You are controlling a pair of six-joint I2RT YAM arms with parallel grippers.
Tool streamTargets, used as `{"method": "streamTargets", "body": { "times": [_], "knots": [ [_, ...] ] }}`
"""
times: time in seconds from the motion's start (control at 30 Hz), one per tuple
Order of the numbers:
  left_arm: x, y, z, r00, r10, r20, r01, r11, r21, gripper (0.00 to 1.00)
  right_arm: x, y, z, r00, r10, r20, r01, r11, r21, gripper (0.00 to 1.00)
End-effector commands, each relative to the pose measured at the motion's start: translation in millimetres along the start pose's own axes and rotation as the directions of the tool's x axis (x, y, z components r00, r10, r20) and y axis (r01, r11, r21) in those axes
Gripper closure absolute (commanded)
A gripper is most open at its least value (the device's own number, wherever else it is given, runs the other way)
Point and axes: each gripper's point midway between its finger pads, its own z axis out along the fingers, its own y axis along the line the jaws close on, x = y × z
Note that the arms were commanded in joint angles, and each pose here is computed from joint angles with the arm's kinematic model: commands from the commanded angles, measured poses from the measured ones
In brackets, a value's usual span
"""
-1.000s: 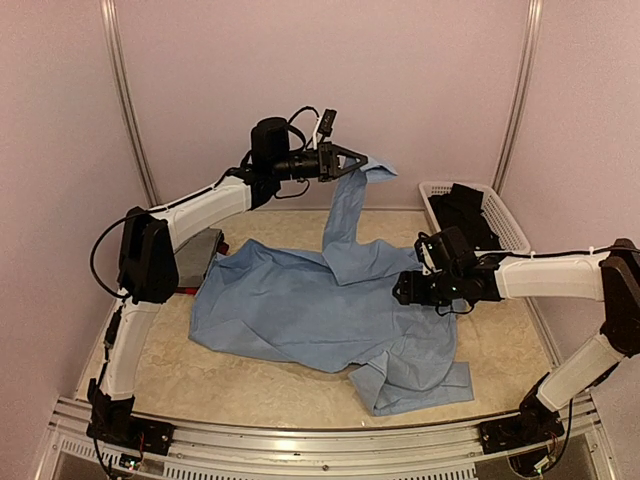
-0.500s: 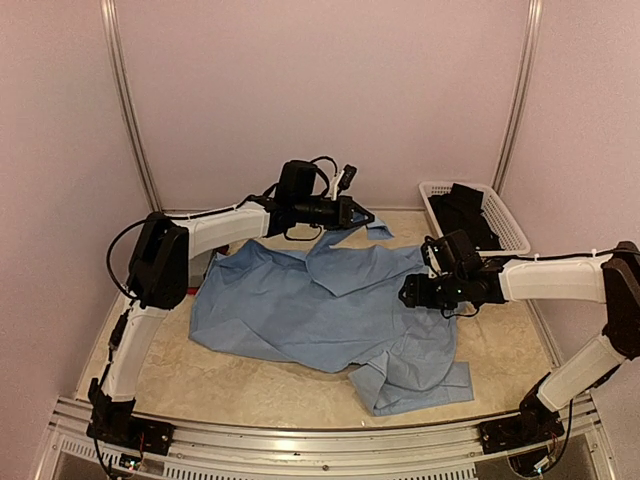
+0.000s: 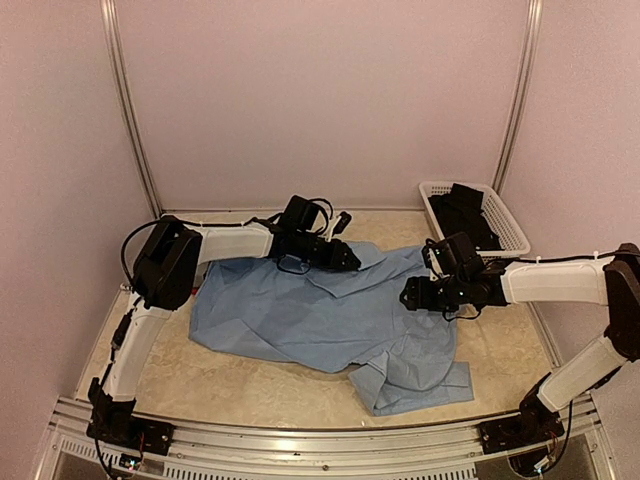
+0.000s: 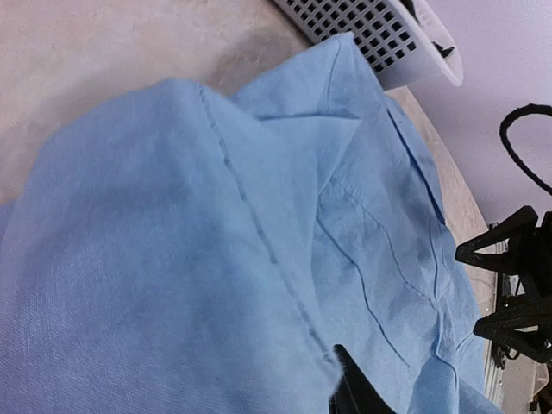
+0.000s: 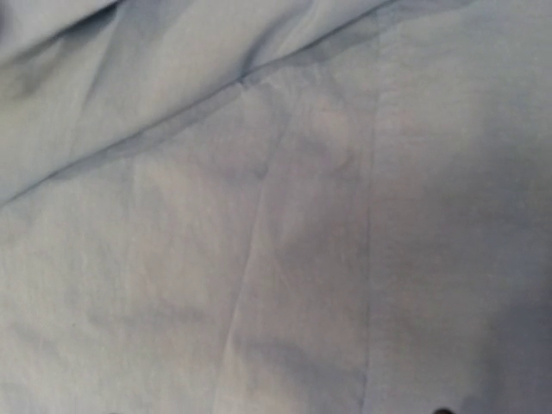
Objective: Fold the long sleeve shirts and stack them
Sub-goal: Place the sleeve at the center of the board.
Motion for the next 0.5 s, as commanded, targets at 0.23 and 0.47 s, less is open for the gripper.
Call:
{"method": "streamTargets", "body": {
  "times": [0.23, 0.47],
  "knots": [
    [-15.1, -54.7, -80.6, 0.992, 0.102, 0.069, -0.108, 0.990, 0.086, 0.14, 0.2, 9.5, -17.7, 0.998, -0.056, -0.001, 0.056, 0.996, -0.076, 0.26],
    [3.9, -48.4, -130.4, 0.985, 0.080, 0.153, -0.077, 0.997, -0.026, 0.01, 14.0, 19.9, -26.8, 0.988, -0.139, -0.066, 0.128, 0.981, -0.146, 0.26]
  ]
}}
